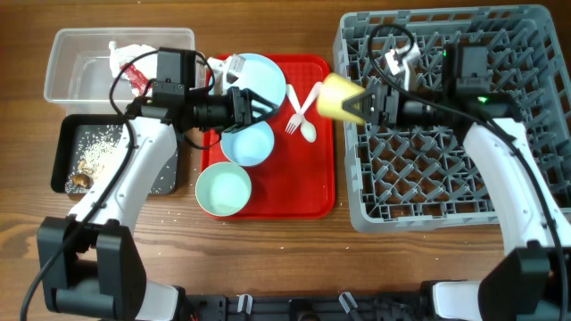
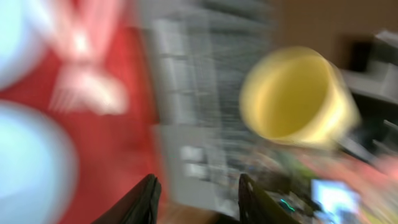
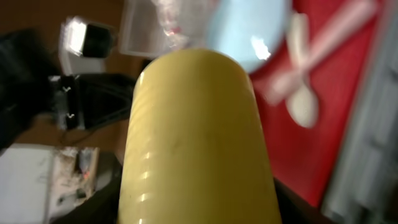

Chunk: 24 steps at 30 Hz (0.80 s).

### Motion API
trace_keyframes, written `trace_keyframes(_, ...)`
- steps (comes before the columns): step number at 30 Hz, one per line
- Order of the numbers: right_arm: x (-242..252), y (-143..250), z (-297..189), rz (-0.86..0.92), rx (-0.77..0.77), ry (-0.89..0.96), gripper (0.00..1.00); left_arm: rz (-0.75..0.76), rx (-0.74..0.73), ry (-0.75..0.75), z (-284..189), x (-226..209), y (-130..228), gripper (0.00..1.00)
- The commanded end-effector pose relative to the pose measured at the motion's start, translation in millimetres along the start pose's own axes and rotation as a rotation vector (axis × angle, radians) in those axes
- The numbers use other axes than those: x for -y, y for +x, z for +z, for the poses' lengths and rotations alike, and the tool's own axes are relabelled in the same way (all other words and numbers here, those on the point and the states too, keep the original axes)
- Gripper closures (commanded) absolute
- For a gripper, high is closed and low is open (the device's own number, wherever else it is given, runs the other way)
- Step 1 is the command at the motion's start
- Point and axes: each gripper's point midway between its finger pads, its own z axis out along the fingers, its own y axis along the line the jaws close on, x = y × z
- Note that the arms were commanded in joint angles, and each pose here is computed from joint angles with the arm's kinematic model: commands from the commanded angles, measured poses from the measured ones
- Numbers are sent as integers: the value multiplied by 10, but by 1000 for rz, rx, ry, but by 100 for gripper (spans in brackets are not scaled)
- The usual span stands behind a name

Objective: Sort waste into correct bins and load items into the dishwasher rack
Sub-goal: 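Hand yellow cup from left gripper to right gripper, then place yellow cup into the grey dish rack with right gripper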

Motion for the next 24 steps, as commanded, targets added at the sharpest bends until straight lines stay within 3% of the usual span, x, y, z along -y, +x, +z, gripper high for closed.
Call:
trace_keyframes(1,235,54,-334,-6,52,372,39,-15,205,-535,-350,-819,-292,59)
trace_keyframes(5,370,358,-604,74,-11,642,39,-35,232,-700,-524,-1062,-278,57)
trace_keyframes(10,522,758,-713,175,-142,808,39,-36,235,-715,-542,-1082,-277,57)
trace_keyframes(24,776,1380,-563,308,-433,903,39,-37,234,-715,-542,-1083,-277,55)
